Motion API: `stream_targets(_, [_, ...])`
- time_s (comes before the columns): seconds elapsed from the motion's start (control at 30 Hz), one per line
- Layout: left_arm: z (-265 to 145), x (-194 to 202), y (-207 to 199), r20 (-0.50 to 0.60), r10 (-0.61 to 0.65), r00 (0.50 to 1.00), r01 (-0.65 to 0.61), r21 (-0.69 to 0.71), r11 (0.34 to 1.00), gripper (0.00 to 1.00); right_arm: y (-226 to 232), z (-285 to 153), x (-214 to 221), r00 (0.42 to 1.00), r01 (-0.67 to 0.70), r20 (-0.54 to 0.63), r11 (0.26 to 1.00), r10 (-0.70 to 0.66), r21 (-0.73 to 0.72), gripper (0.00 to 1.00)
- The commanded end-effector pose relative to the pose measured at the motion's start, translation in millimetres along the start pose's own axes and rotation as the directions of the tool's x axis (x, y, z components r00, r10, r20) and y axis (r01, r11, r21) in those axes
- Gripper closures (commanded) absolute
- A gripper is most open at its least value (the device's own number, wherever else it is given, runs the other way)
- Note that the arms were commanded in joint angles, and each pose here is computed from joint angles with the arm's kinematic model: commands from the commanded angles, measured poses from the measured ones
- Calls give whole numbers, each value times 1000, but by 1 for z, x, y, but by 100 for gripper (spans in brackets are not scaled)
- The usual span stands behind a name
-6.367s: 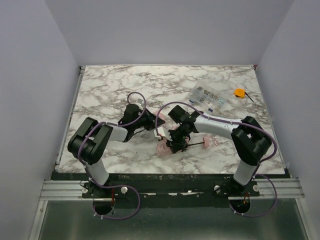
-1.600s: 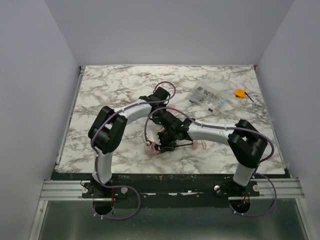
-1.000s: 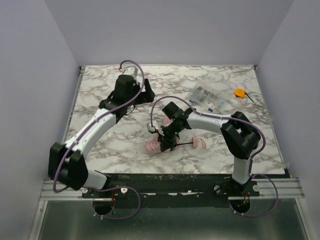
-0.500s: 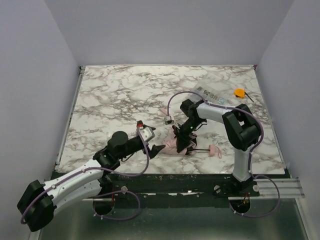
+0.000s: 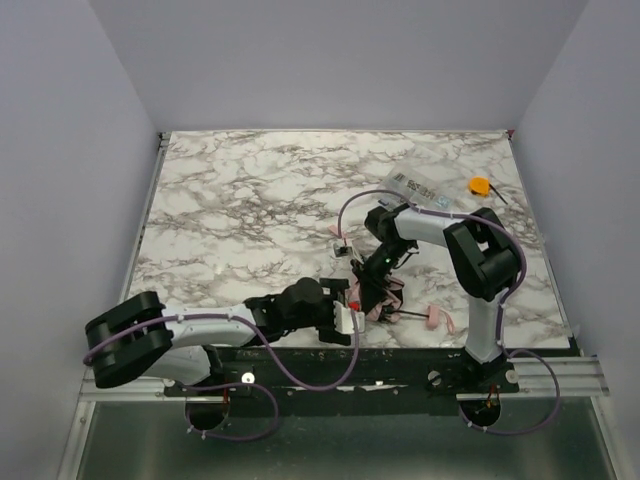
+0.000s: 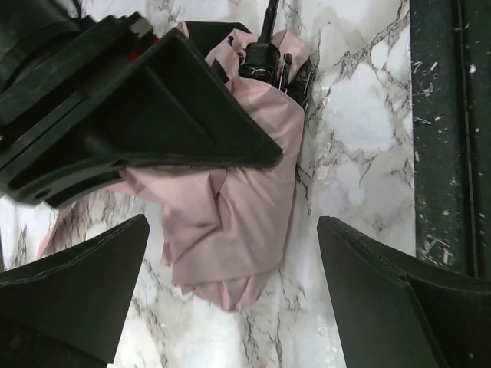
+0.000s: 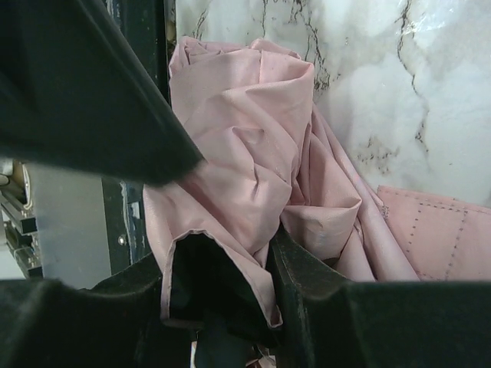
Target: Put away the umbrella
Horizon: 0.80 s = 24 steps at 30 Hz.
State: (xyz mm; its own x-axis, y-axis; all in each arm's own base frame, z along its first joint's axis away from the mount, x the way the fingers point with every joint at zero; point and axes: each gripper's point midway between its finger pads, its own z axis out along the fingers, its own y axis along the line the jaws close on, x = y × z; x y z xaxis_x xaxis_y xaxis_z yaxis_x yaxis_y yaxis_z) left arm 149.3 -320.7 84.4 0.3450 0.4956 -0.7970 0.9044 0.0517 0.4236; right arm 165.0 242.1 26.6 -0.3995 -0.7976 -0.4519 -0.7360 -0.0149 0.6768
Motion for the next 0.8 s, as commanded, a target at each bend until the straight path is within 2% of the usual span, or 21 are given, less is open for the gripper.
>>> stream_targets(0.0, [28,-5,10,-43,117,992,-119,-38,992,5,-43,0,89,935,-21,-345,984,81,175,91])
stream_targets(0.1, [45,11,0,-124,101,987,-102,-3,995,15,-43,0,84,944,-6,-324,984,65,180,87])
stream_targets(0.17, [51,23,-6,-192,62,979,-61,13,998,30,-42,-1,80,952,4,-302,983,52,183,83])
stream_targets(0.23, [55,33,-18,-238,0,971,12,49,999,50,-43,-3,72,963,16,-268,982,36,189,75])
stream_targets(0.3, [56,47,-30,-300,-71,951,94,62,994,83,-46,-12,60,974,34,-225,976,16,216,65])
stream_targets(0.33, [56,54,-41,-325,-112,939,148,86,985,96,-49,-20,51,981,48,-195,970,0,239,60])
stream_targets(0.4, [55,64,-55,-362,-181,914,227,91,970,100,-54,-42,32,992,69,-125,954,-34,293,49])
stream_targets(0.57, [48,87,-84,-452,-303,839,384,96,919,100,-67,-121,-9,989,118,19,878,-144,464,33])
stream_targets(0.67, [43,100,-91,-522,-439,732,538,47,842,100,-68,-171,-22,972,140,77,806,-223,575,30])
stream_targets(0.77, [39,109,-93,-544,-565,621,678,10,735,100,-59,-214,-34,925,197,104,695,-366,691,26])
